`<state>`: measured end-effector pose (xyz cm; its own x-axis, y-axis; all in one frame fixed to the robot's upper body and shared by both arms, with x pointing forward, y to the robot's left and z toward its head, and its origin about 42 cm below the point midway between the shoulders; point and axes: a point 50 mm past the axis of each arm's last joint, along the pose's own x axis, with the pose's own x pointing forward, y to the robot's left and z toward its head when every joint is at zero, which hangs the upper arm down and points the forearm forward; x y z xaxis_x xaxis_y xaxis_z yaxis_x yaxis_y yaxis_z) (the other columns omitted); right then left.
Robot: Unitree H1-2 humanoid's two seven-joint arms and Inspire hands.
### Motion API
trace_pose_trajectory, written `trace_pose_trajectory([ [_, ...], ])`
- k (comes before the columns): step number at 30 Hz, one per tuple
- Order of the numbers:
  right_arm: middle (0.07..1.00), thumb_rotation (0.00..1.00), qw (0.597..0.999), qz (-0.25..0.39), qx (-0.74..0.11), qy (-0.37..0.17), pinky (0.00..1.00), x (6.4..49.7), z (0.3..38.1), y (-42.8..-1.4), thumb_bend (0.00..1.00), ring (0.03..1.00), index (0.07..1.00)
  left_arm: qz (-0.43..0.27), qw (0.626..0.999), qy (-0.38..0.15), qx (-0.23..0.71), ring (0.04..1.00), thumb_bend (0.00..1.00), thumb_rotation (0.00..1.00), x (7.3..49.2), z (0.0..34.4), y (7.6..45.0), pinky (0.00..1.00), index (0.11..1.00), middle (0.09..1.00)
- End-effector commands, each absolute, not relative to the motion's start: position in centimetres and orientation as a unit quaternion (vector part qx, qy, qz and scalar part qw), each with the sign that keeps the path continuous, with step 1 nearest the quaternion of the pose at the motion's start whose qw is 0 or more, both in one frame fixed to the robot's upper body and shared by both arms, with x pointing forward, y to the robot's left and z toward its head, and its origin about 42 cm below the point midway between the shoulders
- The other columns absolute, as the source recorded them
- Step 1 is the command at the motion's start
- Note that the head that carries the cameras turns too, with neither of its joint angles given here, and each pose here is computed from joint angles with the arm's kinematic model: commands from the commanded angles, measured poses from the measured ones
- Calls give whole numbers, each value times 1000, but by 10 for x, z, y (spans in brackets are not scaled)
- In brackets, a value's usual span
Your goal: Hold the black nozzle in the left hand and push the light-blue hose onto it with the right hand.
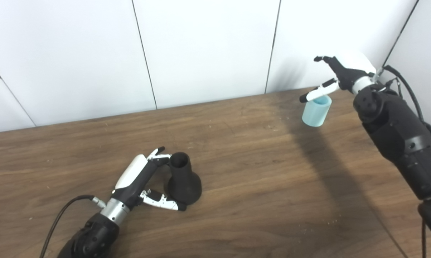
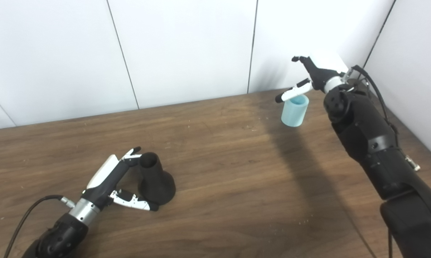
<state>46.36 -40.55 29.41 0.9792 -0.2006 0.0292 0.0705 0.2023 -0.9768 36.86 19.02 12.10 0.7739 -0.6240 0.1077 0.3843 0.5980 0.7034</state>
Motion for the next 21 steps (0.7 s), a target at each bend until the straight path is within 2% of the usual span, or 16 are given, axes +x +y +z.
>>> trace_pose_trajectory([
  [1, 905, 486, 758, -120, -641, 12, 640, 471, 337, -413, 1000, 871, 860, -313, 879, -73, 353, 770, 524, 0, 324, 54, 202, 994, 482, 498],
  [12, 906, 487, 753, -111, -647, 46, 687, 473, 315, -412, 1000, 873, 862, -314, 878, -72, 353, 770, 524, 0, 317, 46, 203, 982, 482, 498],
  [21, 905, 469, 750, -98, -652, 47, 684, 474, 318, -409, 1000, 871, 862, -316, 876, -74, 357, 779, 524, 0, 317, 40, 203, 984, 482, 499],
])
